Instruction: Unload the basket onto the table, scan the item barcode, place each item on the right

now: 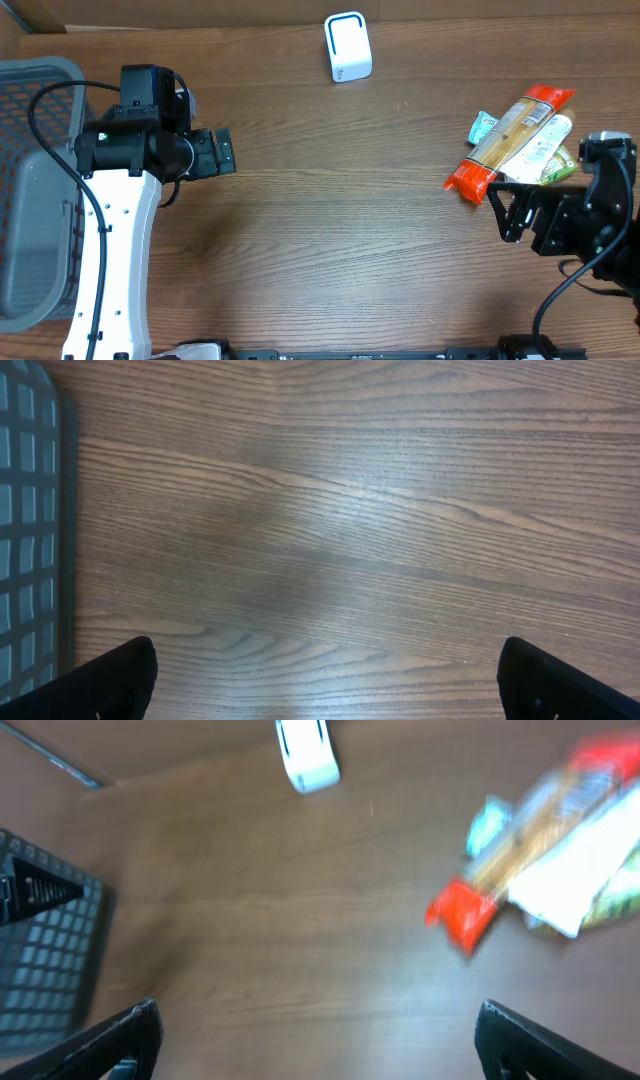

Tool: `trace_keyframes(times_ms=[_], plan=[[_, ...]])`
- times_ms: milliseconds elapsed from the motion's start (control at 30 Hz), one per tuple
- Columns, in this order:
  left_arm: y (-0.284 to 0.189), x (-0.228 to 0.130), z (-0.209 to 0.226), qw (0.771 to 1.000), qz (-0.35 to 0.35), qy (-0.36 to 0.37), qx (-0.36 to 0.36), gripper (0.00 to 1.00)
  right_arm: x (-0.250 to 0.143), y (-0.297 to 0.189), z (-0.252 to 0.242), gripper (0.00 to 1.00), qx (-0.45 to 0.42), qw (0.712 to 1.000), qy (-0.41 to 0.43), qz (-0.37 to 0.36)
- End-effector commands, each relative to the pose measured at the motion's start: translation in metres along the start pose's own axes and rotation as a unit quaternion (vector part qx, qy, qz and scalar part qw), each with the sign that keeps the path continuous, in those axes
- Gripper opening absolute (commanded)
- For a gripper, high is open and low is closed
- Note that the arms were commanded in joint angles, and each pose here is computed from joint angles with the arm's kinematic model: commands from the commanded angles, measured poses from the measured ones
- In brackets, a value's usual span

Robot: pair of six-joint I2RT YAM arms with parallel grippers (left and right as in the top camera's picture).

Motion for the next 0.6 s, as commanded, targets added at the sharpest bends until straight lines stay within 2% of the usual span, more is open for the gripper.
trace_keyframes(times_ms=[0,300,567], plan=[[-0.002,0.0,-0.002,1.0,-0.004,-0.001,0.001,1.0,-0.001,0.005,-0.006,1.0,-0.003,0.996,-0.078,-0.047],[-0.002,0.0,-0.002,1.0,-0.004,-0.001,0.001,1.0,-0.016,0.04,-0.028,1.0,0.023,0.959,-0.158,-0.234],[-0.002,0.0,-0.002,1.0,-0.004,-0.001,0.001,0.99,-0.054,0.088,-0.055,1.0,0.044,0.93,-0.185,-0.315]])
Point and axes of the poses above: each gripper's point midway between its finger pads, its own y axis out along the fingers, its own z axis along the line the jaws close on, x = y × z, the point moved 1 cm from there along -y, back along the fingers, and after that the axes turned 5 degrees about y, right-handed, at the moved point
